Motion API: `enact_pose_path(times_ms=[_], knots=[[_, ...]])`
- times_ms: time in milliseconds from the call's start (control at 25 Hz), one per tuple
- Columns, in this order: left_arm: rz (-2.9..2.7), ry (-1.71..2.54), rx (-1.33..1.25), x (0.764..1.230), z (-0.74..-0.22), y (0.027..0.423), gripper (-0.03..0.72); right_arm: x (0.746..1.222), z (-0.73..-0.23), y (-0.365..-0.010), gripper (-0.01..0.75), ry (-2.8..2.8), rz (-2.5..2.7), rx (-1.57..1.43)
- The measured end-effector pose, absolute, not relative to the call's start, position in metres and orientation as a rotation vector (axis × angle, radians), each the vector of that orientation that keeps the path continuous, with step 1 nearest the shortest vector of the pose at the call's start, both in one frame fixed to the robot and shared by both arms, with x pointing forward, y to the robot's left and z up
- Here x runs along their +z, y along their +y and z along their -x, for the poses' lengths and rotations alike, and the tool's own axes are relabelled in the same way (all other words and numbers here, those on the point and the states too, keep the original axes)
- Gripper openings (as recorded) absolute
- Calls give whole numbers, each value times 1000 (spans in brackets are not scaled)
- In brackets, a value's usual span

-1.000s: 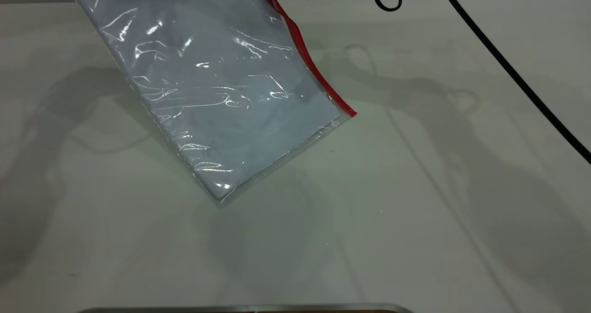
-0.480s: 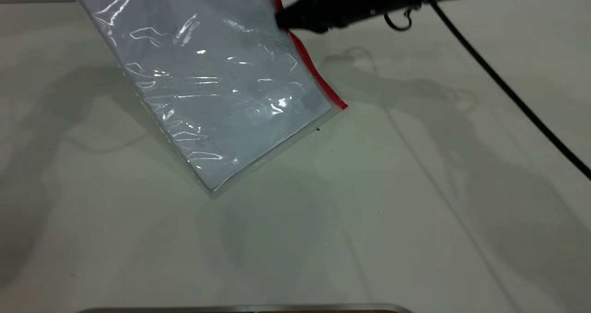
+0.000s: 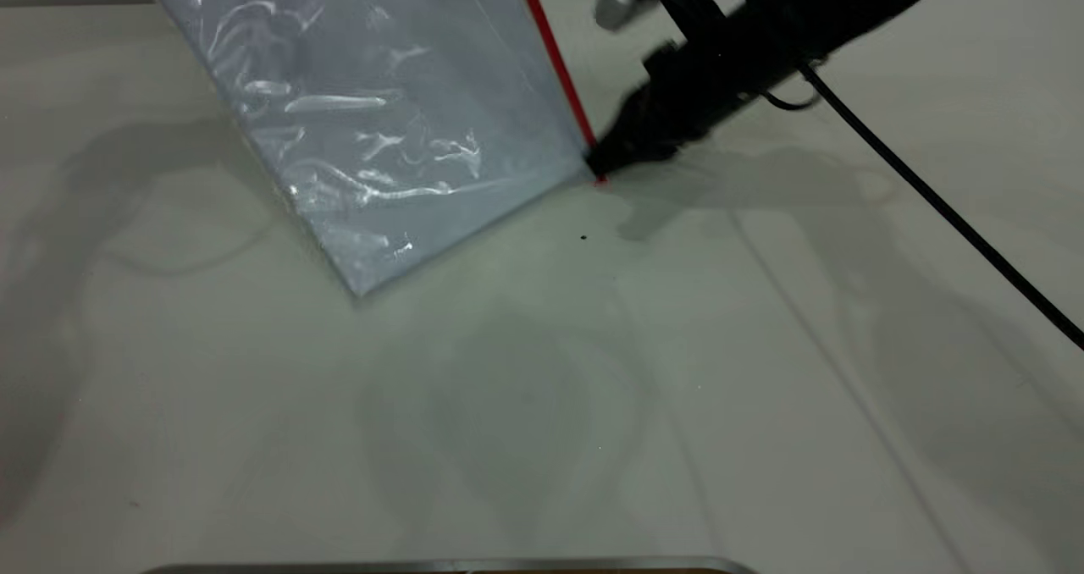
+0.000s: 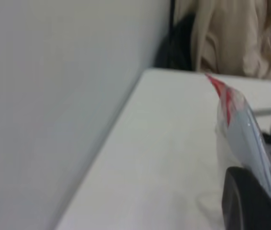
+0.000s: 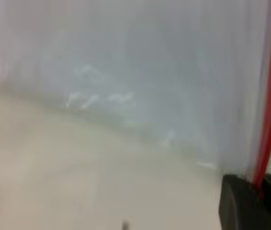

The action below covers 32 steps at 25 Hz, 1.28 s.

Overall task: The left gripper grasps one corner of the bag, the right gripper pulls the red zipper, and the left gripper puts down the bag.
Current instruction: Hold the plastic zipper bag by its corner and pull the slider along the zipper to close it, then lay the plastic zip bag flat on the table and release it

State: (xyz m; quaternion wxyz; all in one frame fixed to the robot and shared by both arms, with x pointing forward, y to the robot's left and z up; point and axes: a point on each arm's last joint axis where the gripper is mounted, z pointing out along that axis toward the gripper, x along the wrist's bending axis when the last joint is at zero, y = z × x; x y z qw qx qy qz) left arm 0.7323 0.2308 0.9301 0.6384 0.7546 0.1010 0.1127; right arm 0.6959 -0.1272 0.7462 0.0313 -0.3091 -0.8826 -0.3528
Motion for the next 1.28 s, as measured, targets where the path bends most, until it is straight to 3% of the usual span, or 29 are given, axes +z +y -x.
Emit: enact_pose_path(times_ms=[280,440,600,920,1080,1280], knots=[[-1702,244,255,932,-733,230,51,754,-692,-136,113,-2637,942,-1041],[-1702,267,244,940,-733,232,51,771,-698,-137,280,-2683,958,-1066],[-1801,284,152,928,-729,229,51,821,-706,-133,432,-2702,911,-1182],[-1788,618,-242,847,-722,203,60,945,-683,-122,452,-2501,680,-1369],[-1793,761,-408,816,-714,194,135,999,-668,-124,442,-2451,704,-1381],[-1711,907,-521,834,-716,198,358,1043,-649,-136,419,-2511,889,-1210]])
